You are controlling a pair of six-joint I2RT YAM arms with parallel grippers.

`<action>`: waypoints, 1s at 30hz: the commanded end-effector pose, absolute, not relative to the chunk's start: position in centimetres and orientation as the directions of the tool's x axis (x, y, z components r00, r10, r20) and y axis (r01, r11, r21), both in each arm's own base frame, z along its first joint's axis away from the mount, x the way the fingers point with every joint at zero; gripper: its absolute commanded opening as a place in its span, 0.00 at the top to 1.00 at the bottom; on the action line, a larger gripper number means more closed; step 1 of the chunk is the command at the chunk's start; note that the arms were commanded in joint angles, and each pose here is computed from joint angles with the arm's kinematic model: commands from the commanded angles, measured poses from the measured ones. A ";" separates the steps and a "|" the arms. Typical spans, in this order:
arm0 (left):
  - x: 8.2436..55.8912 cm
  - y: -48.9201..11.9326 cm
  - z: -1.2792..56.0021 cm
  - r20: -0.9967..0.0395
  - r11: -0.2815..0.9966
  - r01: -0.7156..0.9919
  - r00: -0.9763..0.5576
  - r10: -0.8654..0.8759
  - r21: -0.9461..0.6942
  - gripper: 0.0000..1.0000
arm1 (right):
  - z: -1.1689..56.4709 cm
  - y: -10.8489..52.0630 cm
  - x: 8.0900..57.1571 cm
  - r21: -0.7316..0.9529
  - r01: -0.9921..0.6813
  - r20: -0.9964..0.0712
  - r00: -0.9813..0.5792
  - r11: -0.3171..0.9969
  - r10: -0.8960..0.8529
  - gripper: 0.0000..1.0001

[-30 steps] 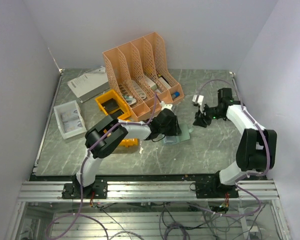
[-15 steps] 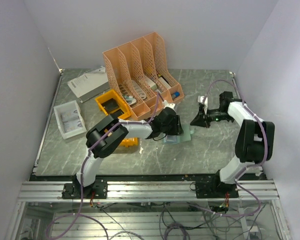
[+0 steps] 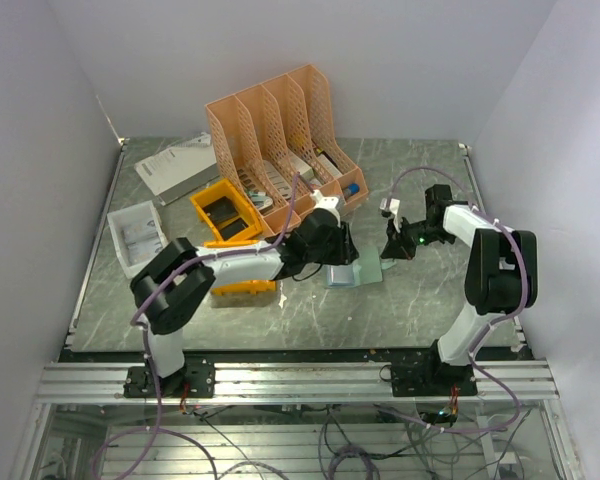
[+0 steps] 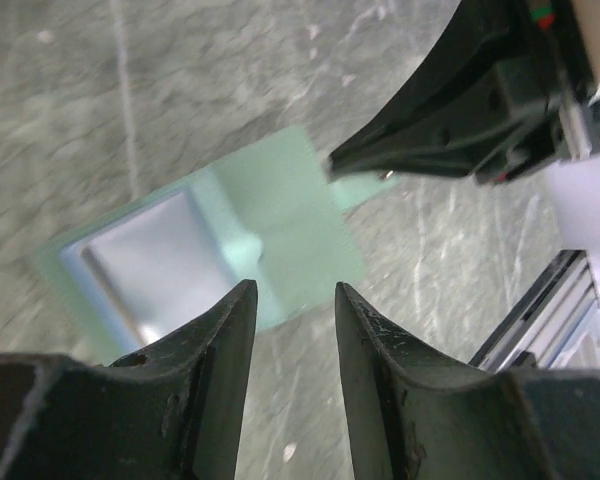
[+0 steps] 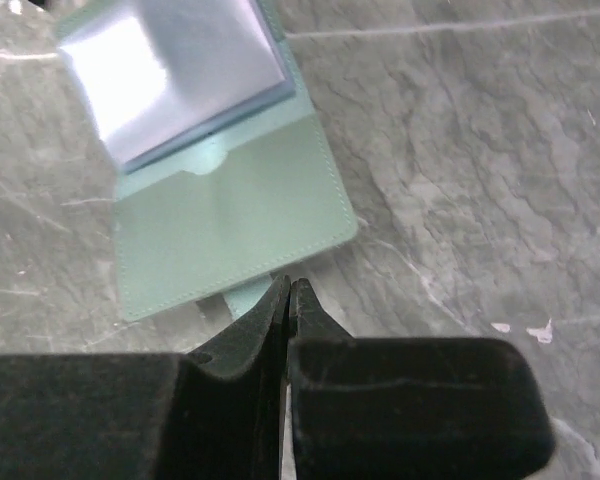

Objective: Put the credit cards into the card holder
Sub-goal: Open the card holder at the center of the board.

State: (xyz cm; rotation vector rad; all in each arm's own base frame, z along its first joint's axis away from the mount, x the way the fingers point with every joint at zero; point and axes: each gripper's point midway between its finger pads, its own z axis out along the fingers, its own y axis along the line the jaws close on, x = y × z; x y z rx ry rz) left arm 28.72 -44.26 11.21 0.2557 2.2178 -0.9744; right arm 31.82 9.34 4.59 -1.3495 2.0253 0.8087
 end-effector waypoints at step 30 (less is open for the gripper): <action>27.0 -40.5 5.7 -0.599 0.781 0.305 -0.793 -0.109 -0.546 0.41 | 1.7 9.7 32.5 0.167 -0.916 -0.629 -0.384 0.365 -0.676 1.00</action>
